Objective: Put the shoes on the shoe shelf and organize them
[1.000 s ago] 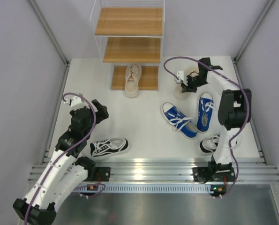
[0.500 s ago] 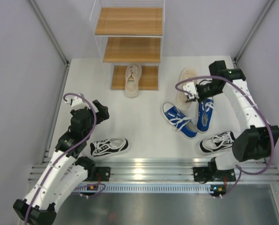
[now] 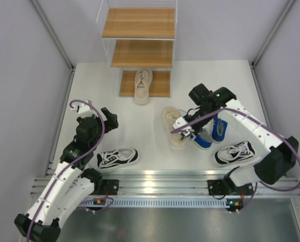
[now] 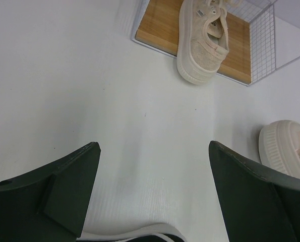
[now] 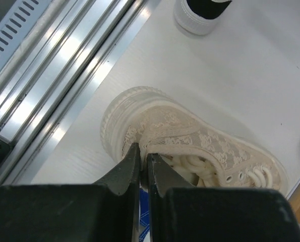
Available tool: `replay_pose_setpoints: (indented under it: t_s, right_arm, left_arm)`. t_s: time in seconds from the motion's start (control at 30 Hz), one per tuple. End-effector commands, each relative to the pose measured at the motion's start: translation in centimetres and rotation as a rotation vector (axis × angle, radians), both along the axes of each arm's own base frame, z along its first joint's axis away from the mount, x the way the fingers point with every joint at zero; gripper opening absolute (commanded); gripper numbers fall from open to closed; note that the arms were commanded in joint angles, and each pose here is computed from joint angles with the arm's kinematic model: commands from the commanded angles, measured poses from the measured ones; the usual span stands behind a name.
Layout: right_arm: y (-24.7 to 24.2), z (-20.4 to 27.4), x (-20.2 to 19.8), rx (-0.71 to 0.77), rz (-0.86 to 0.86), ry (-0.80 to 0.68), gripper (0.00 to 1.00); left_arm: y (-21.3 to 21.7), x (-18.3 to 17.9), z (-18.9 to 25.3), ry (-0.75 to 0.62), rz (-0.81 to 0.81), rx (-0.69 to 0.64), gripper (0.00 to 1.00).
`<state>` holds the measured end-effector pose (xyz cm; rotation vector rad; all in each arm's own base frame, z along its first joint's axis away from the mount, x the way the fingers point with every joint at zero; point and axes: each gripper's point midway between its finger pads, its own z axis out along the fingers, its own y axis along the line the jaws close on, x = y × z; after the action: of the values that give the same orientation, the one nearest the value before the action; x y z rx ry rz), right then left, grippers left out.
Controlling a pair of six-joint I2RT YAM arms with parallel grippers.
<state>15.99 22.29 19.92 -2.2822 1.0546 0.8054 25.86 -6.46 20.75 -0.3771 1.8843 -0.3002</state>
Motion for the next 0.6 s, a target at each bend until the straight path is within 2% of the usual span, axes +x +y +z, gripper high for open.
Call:
replay_pose_setpoints:
  t_s: [0.0, 0.3, 0.57]
  right_arm:
    - [4.2, 2.4, 3.0, 0.113, 0.033, -0.083, 0.0]
    - [9.7, 2.0, 12.2, 0.128, -0.03, -0.223, 0.0]
    - [12.0, 0.4, 20.0, 0.089, -0.158, -0.34, 0.0]
  left_arm:
    - [-0.2, 0.2, 1.2, -0.069, -0.011, -0.023, 0.94]
    - [0.5, -1.0, 1.6, -0.102, 0.021, -0.073, 0.94]
    - [0.7, -1.3, 1.2, -0.098, 0.028, -0.083, 0.94]
